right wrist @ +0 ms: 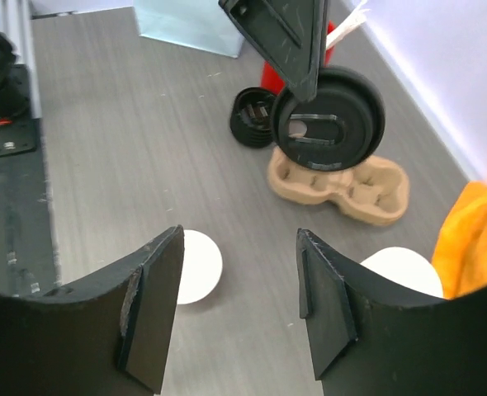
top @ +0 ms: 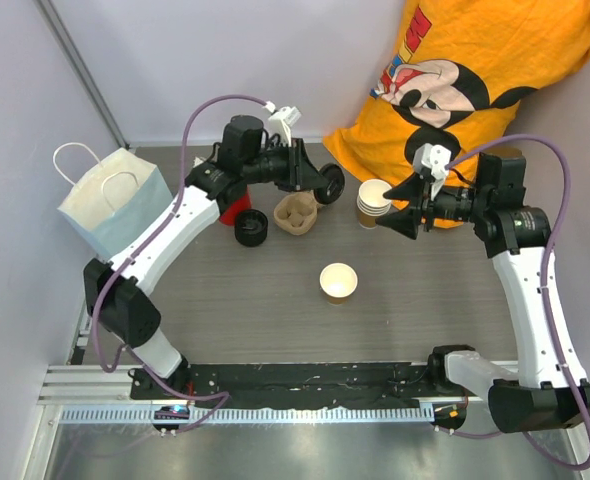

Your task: Pack the takeout coffee

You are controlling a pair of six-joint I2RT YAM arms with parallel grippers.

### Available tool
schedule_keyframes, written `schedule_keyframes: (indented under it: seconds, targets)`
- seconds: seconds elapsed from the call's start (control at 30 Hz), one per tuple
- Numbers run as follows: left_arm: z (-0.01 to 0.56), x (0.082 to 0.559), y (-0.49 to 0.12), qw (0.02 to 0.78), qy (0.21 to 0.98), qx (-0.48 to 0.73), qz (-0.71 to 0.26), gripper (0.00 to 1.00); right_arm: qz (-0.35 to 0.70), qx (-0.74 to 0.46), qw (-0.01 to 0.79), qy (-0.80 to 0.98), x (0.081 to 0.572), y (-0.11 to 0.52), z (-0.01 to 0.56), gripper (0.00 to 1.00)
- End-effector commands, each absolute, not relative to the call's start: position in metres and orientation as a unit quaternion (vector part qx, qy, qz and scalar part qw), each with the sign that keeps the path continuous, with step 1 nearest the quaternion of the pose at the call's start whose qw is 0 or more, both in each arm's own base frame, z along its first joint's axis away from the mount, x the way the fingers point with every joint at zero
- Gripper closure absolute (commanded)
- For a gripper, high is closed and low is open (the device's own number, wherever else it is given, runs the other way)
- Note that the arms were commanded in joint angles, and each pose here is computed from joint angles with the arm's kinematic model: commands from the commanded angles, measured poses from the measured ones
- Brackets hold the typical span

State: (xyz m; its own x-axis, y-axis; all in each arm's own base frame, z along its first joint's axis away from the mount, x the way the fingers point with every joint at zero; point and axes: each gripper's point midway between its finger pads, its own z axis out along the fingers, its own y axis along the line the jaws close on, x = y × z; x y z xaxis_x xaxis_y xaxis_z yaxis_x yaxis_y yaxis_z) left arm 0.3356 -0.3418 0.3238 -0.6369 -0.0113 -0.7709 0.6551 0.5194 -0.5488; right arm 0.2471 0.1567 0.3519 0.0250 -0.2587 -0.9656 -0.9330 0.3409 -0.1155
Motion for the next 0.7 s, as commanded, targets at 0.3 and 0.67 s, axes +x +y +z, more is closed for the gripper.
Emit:
schedule_keyframes:
  seconds: [0.3,0.67]
  targets:
    - [0.322,0.348,-0.388,0.281,0.737,0.097,-0.607,0.73,0.272,-0.517,0.554,0.593,0.288,0.187,0.316,0.46]
    - [0.321,0.343,-0.397,0.266,0.733,0.1,-0.618,0.76,0.244,-0.529,0.559,0.59,0.296,0.203,0.292,0.46]
